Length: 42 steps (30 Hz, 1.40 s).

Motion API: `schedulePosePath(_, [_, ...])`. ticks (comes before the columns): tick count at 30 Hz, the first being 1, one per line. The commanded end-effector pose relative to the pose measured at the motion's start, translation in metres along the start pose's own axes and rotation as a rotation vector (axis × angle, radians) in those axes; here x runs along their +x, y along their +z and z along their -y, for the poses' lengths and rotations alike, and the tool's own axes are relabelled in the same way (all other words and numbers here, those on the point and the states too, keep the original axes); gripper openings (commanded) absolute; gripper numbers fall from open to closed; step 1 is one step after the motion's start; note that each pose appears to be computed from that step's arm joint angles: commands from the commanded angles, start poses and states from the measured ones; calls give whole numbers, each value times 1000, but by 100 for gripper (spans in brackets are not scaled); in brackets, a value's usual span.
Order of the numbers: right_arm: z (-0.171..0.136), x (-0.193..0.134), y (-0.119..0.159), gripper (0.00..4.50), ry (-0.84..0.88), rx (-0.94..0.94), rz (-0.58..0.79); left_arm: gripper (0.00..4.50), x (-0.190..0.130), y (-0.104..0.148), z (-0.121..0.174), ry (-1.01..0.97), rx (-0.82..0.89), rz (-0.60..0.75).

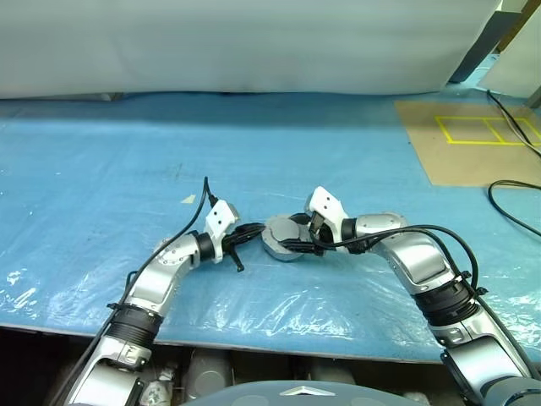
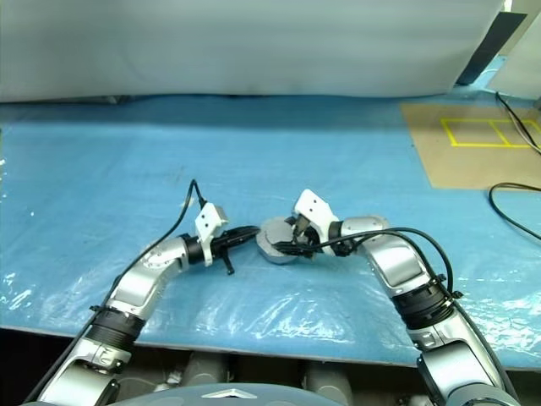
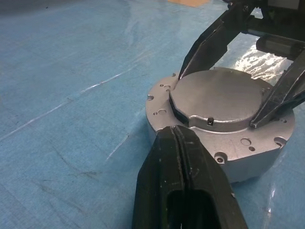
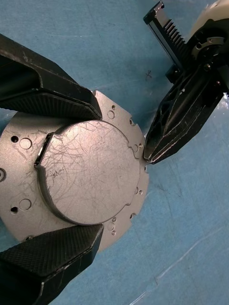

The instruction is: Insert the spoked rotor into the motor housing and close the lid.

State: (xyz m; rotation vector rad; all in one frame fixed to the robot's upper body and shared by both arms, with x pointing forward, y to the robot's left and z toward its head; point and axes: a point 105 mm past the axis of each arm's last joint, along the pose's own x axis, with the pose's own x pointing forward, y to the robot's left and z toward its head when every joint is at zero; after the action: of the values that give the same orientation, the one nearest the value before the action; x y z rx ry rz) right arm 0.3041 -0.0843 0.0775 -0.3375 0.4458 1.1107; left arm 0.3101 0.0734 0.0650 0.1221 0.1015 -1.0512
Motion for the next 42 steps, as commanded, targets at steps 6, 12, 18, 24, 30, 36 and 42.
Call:
schedulePosePath(6, [-1, -3, -56, 298, -50, 144, -188, 0, 7, -1, 24, -133, -22, 13])
schedulePosePath(12, [0, -2, -52, 298, -56, 139, -179, 0, 3, -6, 23, -177, -29, -34])
schedulePosePath(18, [0, -2, -37, 397, -71, 133, -108, 0, 0, -15, 22, -193, -22, -71])
schedulePosePath(24, [-10, -8, -20, 449, -33, 125, -46, 0, 3, -13, 27, -208, -23, -58])
schedulePosePath(30, [-10, -26, 8, 449, -42, -3, 67, 0, 5, -11, 26, -212, -26, -54])
schedulePosePath(36, [-6, -38, 35, 449, -41, 36, 237, 0, 5, -14, 25, -210, -27, -59])
schedulePosePath(42, [-4, -32, 31, 449, -51, 63, 271, 0, 3, -15, 24, -201, -29, -61])
